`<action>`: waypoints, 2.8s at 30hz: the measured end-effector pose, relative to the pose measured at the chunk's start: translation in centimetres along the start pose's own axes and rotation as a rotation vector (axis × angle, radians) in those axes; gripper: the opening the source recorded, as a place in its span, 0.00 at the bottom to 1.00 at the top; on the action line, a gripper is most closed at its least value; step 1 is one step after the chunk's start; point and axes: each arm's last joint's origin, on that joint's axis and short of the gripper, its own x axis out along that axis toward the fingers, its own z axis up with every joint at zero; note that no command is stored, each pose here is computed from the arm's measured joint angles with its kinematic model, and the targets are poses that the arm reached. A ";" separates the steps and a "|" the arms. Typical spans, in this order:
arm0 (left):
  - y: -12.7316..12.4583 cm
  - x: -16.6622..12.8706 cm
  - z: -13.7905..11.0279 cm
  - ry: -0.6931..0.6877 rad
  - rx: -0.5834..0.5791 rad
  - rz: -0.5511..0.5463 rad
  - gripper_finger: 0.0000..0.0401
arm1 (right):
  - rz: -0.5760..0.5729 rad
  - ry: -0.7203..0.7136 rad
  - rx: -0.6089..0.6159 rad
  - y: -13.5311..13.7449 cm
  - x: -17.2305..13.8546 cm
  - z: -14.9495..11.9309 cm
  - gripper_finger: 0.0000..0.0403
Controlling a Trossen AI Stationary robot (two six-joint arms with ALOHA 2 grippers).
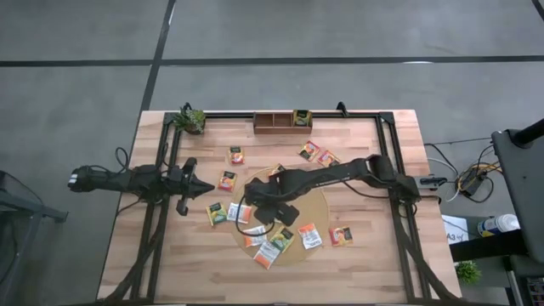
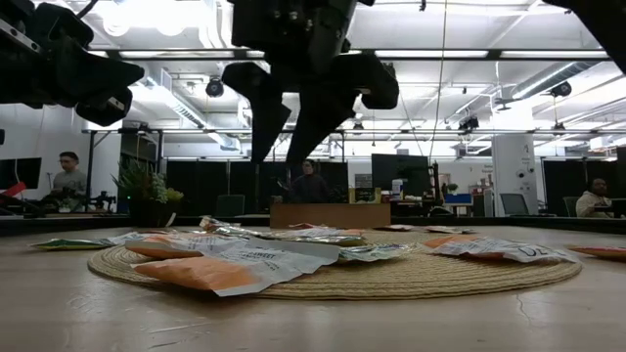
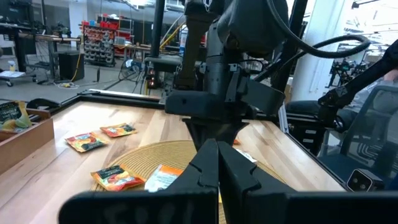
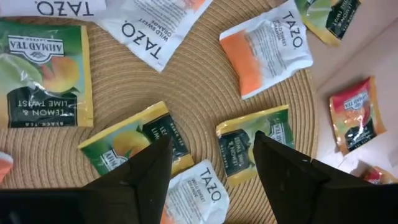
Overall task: Pick & Place Tea
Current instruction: Put the yellow tea bag into the right section of the wooden organizer
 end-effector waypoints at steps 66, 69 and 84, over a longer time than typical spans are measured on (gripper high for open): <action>0.0 0.0 0.0 0.000 0.000 0.000 0.00 | 0.158 0.152 -0.021 1.2 6.8 -1.3 0.02; 0.0 0.0 0.0 0.000 0.000 0.000 0.00 | 0.146 0.147 0.004 1.0 6.5 -1.2 0.02; 0.0 0.0 0.0 0.000 0.000 0.000 0.00 | 0.060 0.209 0.134 0.1 5.7 -1.3 0.26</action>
